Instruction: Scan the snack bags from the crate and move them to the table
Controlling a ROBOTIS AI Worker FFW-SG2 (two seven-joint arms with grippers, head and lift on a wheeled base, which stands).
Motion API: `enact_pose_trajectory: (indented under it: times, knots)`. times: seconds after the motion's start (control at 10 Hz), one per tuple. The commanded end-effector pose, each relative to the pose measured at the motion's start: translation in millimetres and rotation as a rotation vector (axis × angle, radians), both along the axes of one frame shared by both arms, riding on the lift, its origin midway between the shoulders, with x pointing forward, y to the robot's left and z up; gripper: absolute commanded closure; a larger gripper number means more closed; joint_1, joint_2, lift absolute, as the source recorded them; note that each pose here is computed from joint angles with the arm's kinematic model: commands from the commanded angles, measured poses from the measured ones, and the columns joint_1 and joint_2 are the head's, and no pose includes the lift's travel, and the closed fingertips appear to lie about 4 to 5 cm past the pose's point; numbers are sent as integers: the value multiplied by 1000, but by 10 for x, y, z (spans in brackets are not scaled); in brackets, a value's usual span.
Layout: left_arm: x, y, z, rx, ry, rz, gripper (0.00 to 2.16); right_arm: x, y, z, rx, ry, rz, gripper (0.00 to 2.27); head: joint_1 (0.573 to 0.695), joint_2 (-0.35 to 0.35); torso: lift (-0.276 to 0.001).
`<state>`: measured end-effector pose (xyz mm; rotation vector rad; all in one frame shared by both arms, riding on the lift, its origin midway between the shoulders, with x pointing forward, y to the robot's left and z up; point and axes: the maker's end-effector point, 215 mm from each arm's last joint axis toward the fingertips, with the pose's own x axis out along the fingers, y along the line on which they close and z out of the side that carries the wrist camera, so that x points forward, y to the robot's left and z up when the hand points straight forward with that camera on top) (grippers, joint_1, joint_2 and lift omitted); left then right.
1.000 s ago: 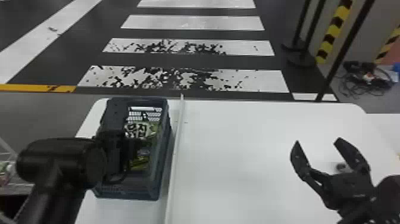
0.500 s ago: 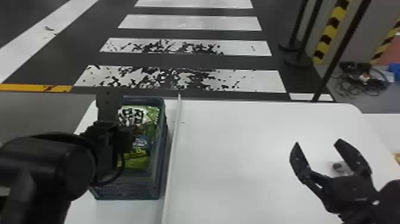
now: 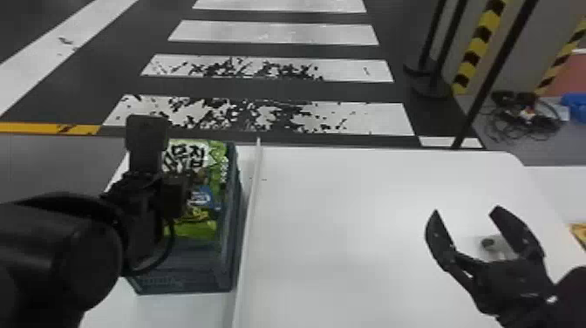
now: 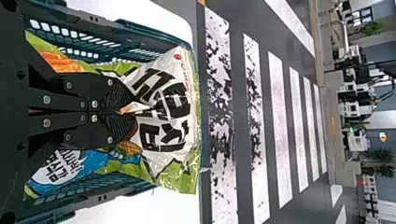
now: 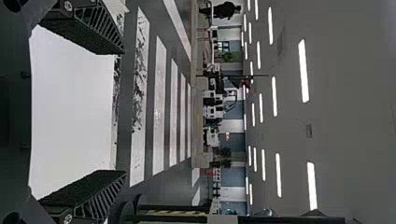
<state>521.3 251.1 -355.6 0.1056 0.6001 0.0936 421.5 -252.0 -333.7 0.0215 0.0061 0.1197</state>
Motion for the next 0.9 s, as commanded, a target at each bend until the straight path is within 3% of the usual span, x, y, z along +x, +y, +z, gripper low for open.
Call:
enact_pose_trajectory:
  times: [0.0, 0.4, 0.8]
  knots:
    - [-18, -29, 190, 9, -37, -2, 1892, -10, -36, -1, 11, 1, -6, 76, 695, -1, -95]
    - [-155, -83, 463, 26, -80, -17, 1892, -74, -70, 29, 8, 3, -12, 76, 695, -21, -95]
    - [-275, 165, 291, 82, -49, 17, 1892, -111, -91, 64, 13, -2, -14, 76, 695, -9, -95]
